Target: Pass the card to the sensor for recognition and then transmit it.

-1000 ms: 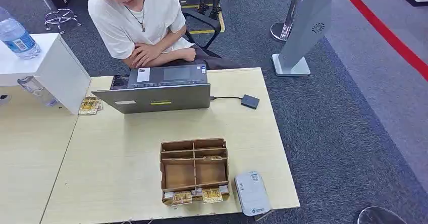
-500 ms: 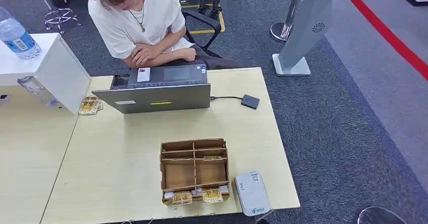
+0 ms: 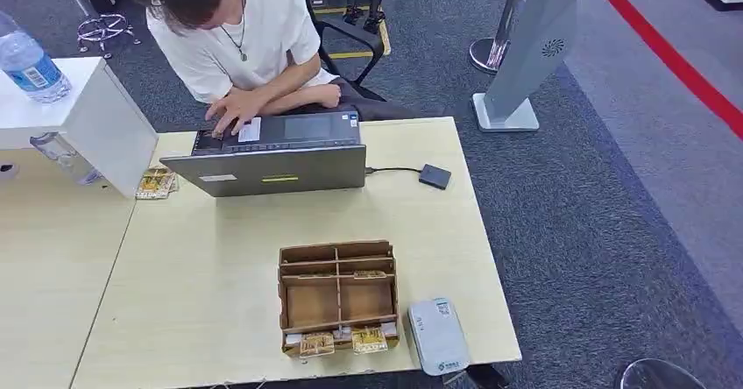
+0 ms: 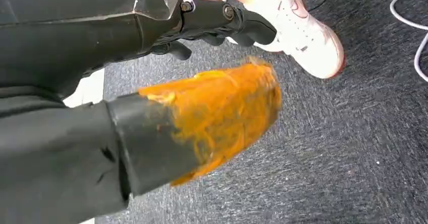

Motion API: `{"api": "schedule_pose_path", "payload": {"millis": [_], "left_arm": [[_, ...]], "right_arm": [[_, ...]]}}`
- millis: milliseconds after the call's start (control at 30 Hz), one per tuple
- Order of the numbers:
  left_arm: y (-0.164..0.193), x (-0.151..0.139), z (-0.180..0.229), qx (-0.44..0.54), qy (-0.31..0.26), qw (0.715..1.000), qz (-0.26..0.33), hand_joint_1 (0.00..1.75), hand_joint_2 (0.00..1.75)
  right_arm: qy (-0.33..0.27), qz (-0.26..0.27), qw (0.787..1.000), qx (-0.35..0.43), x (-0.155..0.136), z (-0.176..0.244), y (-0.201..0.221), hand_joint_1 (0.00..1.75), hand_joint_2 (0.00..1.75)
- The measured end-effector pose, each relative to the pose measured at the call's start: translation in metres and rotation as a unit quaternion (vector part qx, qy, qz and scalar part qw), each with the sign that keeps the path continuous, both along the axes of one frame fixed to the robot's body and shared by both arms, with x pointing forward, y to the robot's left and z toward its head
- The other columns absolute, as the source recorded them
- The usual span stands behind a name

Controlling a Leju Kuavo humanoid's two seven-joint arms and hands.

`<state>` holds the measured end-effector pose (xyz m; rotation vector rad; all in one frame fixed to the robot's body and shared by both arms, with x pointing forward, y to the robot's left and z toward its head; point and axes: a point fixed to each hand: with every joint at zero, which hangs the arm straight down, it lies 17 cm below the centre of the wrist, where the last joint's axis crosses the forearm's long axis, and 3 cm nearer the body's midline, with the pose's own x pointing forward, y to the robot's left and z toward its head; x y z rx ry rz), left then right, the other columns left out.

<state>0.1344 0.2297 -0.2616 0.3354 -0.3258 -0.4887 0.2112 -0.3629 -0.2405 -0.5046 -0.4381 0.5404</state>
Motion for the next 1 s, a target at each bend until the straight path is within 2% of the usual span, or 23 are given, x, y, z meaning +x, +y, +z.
{"api": "schedule_pose_path", "payload": {"millis": [233, 367, 467, 567, 800, 867, 1000], "left_arm": [[-0.002, 0.001, 0.0, 0.0, 0.0, 1.0, -0.003, 0.0, 0.0], [-0.003, 0.002, 0.001, 0.0, 0.0, 1.0, -0.009, 0.0, 0.0], [-0.004, 0.003, 0.001, 0.0, -0.001, 1.0, -0.01, 0.0, 0.0], [-0.004, 0.005, 0.001, 0.0, -0.002, 1.0, -0.01, 0.0, 0.0], [-0.004, 0.006, 0.002, 0.0, -0.003, 1.0, -0.01, 0.0, 0.0], [-0.004, 0.007, 0.002, 0.0, -0.003, 1.0, -0.011, 0.0, 0.0], [-0.004, 0.008, 0.002, 0.0, -0.004, 1.0, -0.016, 0.0, 0.0]], "right_arm": [[0.034, 0.012, 0.997, -0.067, -0.008, 0.003, -0.04, 0.0, 0.0], [0.073, 0.02, 0.995, -0.072, -0.023, -0.002, -0.042, 0.0, 0.0], [0.09, 0.054, 0.992, -0.066, -0.03, -0.007, -0.037, 0.0, 0.0], [0.098, 0.073, 0.99, -0.064, -0.034, -0.009, -0.033, 0.0, 0.0], [0.101, 0.081, 0.989, -0.066, -0.035, -0.01, -0.033, 0.0, 0.0], [0.108, 0.102, 0.987, -0.063, -0.037, -0.011, -0.029, 0.0, 0.0], [0.122, 0.187, 0.973, -0.059, -0.042, -0.016, -0.013, 0.0, 0.0]]}}
